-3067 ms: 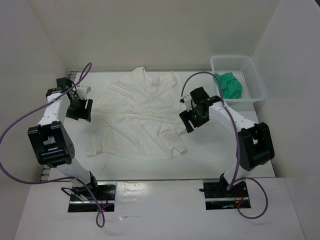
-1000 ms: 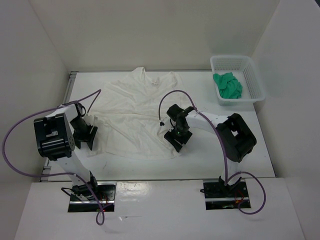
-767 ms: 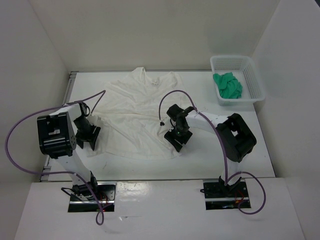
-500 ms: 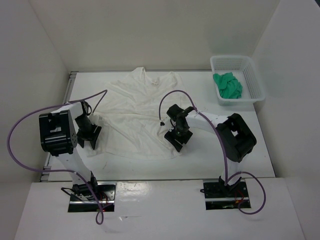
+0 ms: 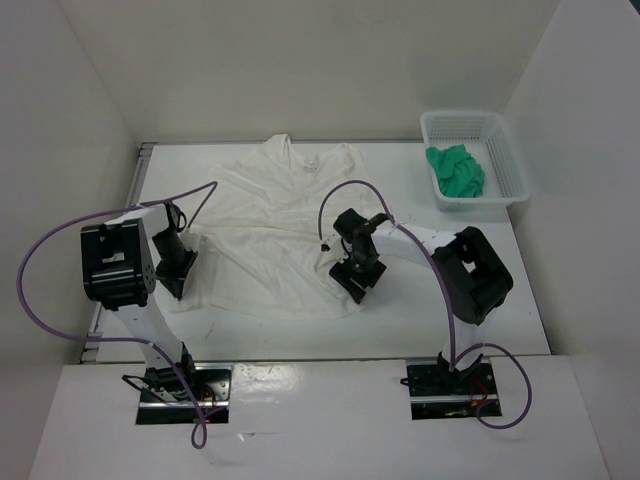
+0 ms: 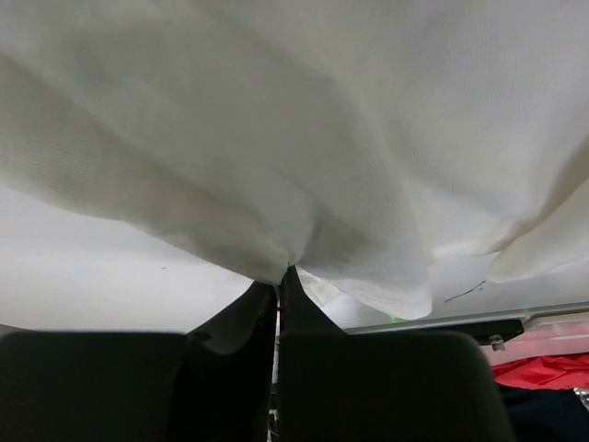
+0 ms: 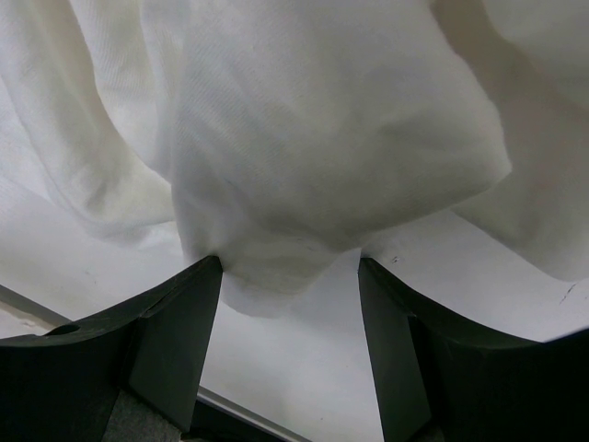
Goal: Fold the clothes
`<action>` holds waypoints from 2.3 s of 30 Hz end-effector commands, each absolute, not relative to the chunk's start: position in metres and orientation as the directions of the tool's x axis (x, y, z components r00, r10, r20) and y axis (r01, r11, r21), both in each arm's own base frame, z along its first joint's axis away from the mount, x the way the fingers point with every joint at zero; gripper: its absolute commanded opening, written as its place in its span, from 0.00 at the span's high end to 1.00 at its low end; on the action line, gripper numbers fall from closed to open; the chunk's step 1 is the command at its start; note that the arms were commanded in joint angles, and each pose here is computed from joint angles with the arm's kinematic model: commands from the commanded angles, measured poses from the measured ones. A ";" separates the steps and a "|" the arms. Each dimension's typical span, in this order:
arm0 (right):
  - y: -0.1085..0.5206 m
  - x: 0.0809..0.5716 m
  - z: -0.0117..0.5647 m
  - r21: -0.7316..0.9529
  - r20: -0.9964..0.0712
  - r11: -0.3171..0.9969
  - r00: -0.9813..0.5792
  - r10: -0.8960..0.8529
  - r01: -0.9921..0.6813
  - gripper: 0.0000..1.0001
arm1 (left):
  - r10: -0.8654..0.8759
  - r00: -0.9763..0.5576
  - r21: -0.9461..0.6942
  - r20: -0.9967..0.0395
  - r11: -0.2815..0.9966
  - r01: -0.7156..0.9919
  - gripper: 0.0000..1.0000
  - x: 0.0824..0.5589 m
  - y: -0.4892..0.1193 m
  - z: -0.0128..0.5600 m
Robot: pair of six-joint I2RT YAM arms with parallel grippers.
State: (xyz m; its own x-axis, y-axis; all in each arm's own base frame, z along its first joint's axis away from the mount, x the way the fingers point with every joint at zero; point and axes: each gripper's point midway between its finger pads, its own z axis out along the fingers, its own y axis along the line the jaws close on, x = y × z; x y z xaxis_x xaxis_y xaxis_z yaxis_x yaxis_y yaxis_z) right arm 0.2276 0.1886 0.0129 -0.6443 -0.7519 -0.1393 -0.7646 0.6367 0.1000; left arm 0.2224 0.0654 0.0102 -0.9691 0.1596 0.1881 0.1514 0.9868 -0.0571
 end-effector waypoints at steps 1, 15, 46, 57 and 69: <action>0.187 0.227 0.012 0.074 -0.141 0.637 -0.641 -0.755 -0.767 0.30 | 0.182 -0.977 -0.096 0.113 0.980 0.172 1.00 0.235 0.057 0.017; 0.192 0.233 0.022 0.065 -0.187 0.642 -0.641 -0.744 -0.764 0.37 | 0.086 -0.976 -0.285 -0.202 0.948 0.142 1.00 0.296 0.031 0.067; 0.072 0.294 0.177 -0.262 -0.433 0.820 -0.698 -0.571 -0.508 0.99 | 0.063 -0.917 -0.319 -0.395 0.926 0.201 1.00 0.301 0.016 0.100; 0.059 0.284 0.194 -0.253 -0.482 0.840 -0.690 -0.539 -0.479 0.99 | 0.066 -0.902 -0.363 -0.426 0.901 0.237 1.00 0.297 0.025 0.112; 0.042 0.352 0.197 -0.222 -0.576 0.894 -0.687 -0.443 -0.390 0.99 | -0.006 -0.920 -0.445 -0.392 0.876 0.184 1.00 0.298 0.081 0.102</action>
